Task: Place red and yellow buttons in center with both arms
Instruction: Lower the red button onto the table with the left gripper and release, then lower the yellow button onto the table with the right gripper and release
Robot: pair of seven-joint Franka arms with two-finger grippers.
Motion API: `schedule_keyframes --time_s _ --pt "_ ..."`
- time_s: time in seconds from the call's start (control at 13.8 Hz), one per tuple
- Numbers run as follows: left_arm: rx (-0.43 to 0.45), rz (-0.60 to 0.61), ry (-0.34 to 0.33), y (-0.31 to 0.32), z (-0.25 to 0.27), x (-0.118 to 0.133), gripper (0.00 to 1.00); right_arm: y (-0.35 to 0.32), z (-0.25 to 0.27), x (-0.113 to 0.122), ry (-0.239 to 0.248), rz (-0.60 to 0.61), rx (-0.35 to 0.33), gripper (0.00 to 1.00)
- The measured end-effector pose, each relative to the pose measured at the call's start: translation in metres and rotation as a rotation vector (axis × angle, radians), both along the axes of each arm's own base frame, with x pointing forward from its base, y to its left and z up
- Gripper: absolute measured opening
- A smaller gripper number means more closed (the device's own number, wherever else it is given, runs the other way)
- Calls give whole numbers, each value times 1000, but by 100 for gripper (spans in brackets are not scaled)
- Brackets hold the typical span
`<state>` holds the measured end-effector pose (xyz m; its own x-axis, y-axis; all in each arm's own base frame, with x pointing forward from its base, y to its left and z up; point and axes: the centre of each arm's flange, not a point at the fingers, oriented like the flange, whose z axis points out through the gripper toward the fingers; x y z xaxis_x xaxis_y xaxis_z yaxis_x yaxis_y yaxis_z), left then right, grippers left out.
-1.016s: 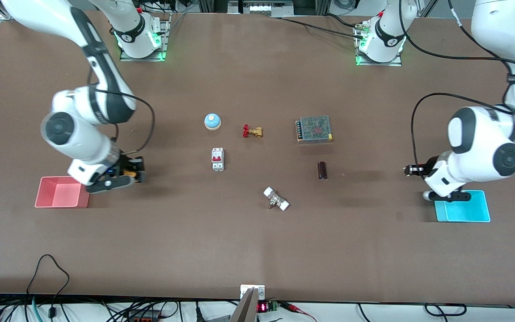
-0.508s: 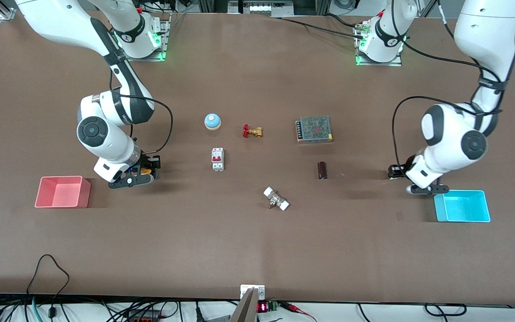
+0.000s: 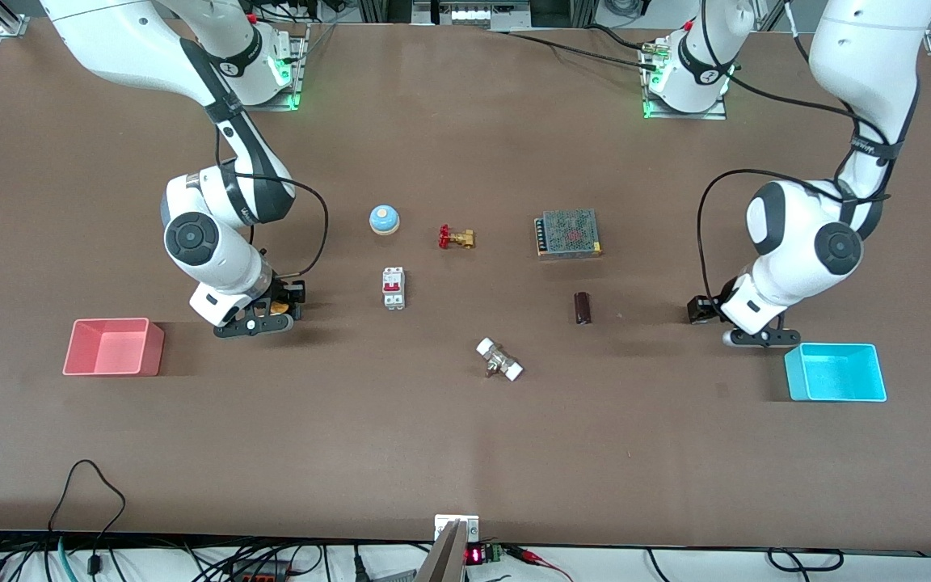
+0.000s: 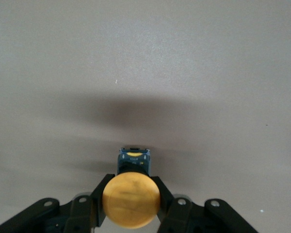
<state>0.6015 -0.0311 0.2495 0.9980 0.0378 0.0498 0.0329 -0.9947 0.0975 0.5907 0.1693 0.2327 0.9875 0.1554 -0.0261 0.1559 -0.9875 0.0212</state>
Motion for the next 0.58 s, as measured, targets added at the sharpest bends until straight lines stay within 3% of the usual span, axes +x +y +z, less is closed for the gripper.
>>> schedule_keyframes --time_s 0.15,0.22,0.44,0.58 --pt "-7 -8 -36 -2 50 11 96 -1 -2 0 0 -2 0 43" --pt "-10 -8 -32 1 76 16 100 -1 -4 0 -1 -2 1 45" --pt "-8 20 14 35 157 33 100 -1 -9 0 -2 -2 3 46" --pt "15 21 0 49 205 41 100 -1 -10 0 -1 -2 3 46"
